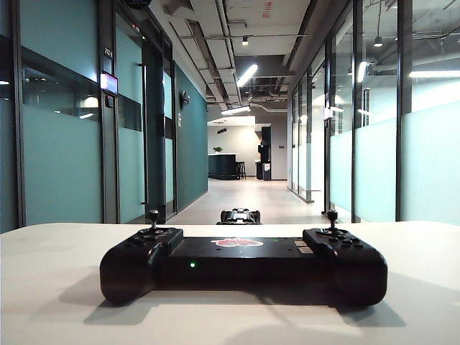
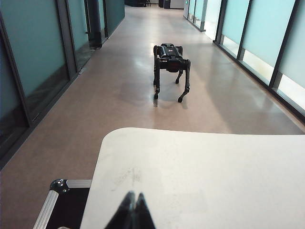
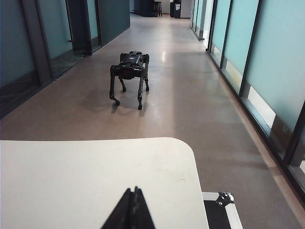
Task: Push the left joystick on the remote control sitting on the white table forward to make the robot dog walk in a straight line until it approaches the door.
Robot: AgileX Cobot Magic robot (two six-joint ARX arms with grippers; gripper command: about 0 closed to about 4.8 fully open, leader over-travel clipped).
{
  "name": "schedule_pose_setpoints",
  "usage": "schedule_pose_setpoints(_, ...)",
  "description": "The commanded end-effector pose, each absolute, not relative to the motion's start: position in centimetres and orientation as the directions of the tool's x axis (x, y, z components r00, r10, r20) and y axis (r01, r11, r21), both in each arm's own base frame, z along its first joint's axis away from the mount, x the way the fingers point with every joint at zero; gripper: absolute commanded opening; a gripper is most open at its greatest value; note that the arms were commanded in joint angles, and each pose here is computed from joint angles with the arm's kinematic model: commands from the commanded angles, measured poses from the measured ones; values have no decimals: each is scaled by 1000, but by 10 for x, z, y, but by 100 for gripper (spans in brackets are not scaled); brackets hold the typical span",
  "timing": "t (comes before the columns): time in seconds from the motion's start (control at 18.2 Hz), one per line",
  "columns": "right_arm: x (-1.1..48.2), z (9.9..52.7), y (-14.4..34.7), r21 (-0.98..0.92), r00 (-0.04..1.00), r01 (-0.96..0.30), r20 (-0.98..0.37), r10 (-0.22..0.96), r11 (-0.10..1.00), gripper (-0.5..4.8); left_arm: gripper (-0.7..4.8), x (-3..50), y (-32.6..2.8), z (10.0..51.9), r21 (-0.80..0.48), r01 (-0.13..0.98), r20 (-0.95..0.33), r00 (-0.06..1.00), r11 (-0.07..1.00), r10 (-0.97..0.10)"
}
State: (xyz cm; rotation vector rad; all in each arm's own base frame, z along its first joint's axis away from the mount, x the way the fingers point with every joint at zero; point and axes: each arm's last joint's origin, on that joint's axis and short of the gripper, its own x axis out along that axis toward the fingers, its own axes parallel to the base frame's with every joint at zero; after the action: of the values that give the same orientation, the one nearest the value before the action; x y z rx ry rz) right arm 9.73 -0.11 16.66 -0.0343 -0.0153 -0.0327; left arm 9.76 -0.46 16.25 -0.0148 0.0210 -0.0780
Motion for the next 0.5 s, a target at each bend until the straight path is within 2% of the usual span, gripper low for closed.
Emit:
schedule_pose_setpoints(0.06,97,167,-1,-33,999,38,38,-37,999,-1,-2,97,-5,164,-8,81,-10,997,997,-81)
schedule_pose_setpoints(0.5,97,167,-1,-33,999,36,38,-35,999,-1,-3,97,-5,165,-8,80,-5,997,997,-80)
